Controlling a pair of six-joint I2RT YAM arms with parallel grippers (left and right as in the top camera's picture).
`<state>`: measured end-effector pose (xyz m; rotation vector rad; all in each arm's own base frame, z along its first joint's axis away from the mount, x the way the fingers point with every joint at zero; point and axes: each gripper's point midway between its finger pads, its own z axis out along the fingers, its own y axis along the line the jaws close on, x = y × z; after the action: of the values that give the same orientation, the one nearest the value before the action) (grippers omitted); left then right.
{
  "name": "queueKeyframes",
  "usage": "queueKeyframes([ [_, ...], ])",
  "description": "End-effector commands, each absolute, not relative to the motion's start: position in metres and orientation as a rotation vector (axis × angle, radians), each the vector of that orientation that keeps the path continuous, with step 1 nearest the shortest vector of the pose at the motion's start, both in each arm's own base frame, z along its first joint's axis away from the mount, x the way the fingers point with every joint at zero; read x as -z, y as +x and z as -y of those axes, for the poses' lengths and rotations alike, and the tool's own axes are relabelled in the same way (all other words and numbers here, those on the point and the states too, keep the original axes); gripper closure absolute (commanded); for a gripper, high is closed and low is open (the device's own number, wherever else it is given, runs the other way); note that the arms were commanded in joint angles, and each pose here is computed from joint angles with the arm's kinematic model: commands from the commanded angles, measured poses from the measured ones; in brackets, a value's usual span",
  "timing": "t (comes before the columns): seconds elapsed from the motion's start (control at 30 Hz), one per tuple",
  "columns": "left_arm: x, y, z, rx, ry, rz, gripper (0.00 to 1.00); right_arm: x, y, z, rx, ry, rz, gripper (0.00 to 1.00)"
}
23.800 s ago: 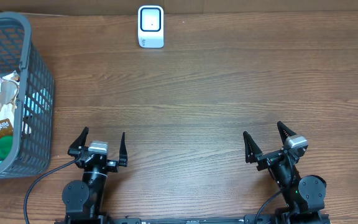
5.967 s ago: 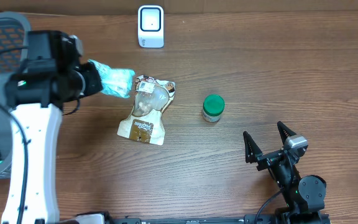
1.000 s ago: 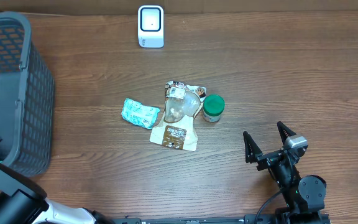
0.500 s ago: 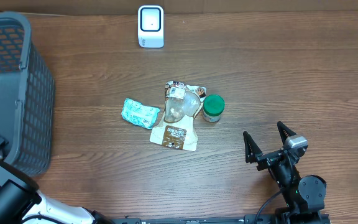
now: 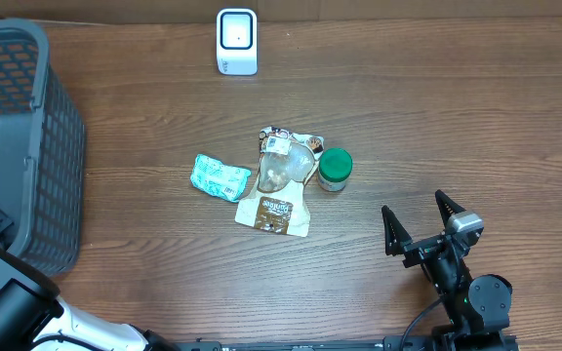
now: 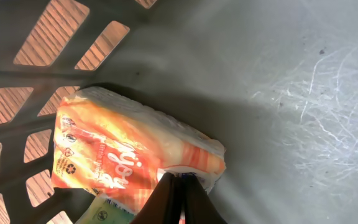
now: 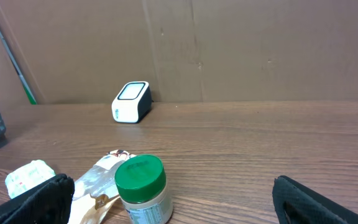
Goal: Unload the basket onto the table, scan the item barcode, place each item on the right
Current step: 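Reach the left gripper into the basket toward the orange tissue pack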
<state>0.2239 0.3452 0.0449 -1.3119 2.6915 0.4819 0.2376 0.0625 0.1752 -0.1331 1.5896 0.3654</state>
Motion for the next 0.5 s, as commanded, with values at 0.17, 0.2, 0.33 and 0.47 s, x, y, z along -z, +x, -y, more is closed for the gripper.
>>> queueKeyframes([
  [0.17,-0.055,0.241,-0.337,-0.428,-1.264,-2.721,0.96,-0.174,0.238,-0.062,-0.363,-0.133,-1.582,0.00],
  [0.2,-0.061,0.248,-0.337,-0.414,-1.244,-2.712,0.96,-0.174,0.238,-0.062,-0.363,-0.133,-1.582,0.00],
  [0.33,-0.084,0.277,-0.333,-0.360,-1.167,-2.679,0.96,-0.174,0.238,-0.062,-0.363,-0.133,-1.582,0.00],
  [0.47,-0.095,0.300,-0.323,-0.343,-1.087,-2.670,0.96,-0.174,0.238,-0.062,-0.363,-0.133,-1.582,0.00],
])
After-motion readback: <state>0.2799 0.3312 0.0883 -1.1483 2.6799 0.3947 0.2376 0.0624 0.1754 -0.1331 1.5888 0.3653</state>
